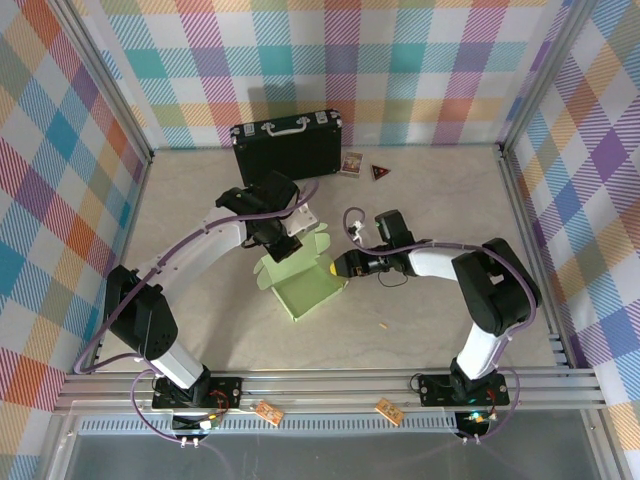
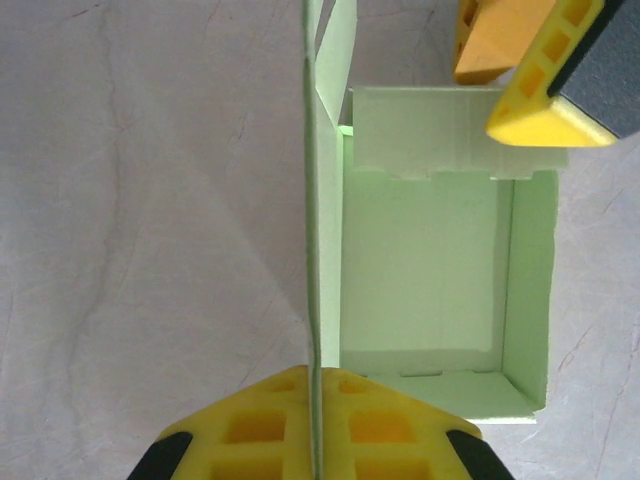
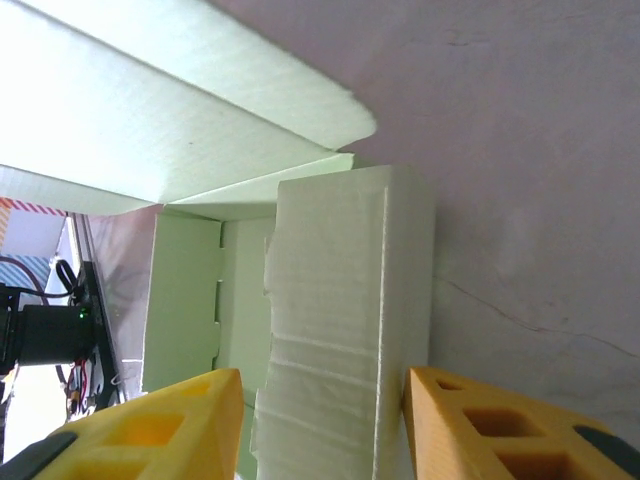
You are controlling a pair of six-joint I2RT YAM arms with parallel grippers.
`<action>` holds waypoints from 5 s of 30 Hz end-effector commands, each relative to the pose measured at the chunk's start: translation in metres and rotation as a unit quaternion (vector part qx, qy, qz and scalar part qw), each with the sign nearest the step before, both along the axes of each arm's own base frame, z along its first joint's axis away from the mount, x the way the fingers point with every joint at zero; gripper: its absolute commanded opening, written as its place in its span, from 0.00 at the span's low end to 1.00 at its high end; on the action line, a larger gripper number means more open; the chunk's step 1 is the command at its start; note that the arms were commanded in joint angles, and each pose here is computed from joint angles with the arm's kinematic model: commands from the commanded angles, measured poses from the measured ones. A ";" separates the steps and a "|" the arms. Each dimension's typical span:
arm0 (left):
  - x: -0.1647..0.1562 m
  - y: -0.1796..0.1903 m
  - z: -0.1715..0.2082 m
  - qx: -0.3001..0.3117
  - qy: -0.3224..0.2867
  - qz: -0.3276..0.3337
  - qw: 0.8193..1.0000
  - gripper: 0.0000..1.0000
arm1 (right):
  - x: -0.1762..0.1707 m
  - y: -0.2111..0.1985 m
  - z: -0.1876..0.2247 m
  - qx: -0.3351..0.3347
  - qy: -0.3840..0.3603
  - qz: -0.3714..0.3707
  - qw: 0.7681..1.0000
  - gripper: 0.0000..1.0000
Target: Fold the paper box
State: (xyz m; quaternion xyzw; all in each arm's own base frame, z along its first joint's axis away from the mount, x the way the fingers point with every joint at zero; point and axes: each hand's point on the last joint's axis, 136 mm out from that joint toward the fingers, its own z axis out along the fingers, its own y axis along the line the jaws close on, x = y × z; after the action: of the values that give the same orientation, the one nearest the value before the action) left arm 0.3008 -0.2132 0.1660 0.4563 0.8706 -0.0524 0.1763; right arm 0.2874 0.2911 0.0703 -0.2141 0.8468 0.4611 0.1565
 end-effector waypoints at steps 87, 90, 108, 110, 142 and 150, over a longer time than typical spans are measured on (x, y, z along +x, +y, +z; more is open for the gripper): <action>-0.024 -0.026 0.055 -0.140 0.021 0.093 0.986 0.05 | 0.005 0.004 -0.013 -0.324 -0.291 0.099 0.895 0.20; -0.024 -0.024 0.052 -0.129 0.019 0.091 0.987 0.05 | 0.002 0.009 -0.004 -0.305 -0.294 0.097 0.901 0.27; -0.028 -0.019 0.056 -0.123 0.010 0.079 0.989 0.05 | 0.006 0.004 0.032 -0.228 -0.268 0.058 0.934 0.52; -0.028 -0.019 0.057 -0.126 0.008 0.078 0.989 0.05 | 0.007 0.005 0.026 -0.225 -0.256 0.061 0.938 0.46; -0.029 -0.021 0.037 -0.111 0.032 0.078 0.990 0.05 | 0.040 0.035 0.028 -0.170 -0.285 0.016 0.943 0.33; -0.030 -0.022 0.031 -0.106 0.043 0.077 0.990 0.05 | 0.043 0.040 0.035 -0.157 -0.315 0.024 0.936 0.39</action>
State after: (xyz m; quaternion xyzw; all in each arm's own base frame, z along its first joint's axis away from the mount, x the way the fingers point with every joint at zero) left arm 0.2788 -0.2286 0.2053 0.3470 0.9038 -0.1355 0.2109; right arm 0.3256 0.3187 0.0841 -0.3750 0.8394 0.2169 0.3282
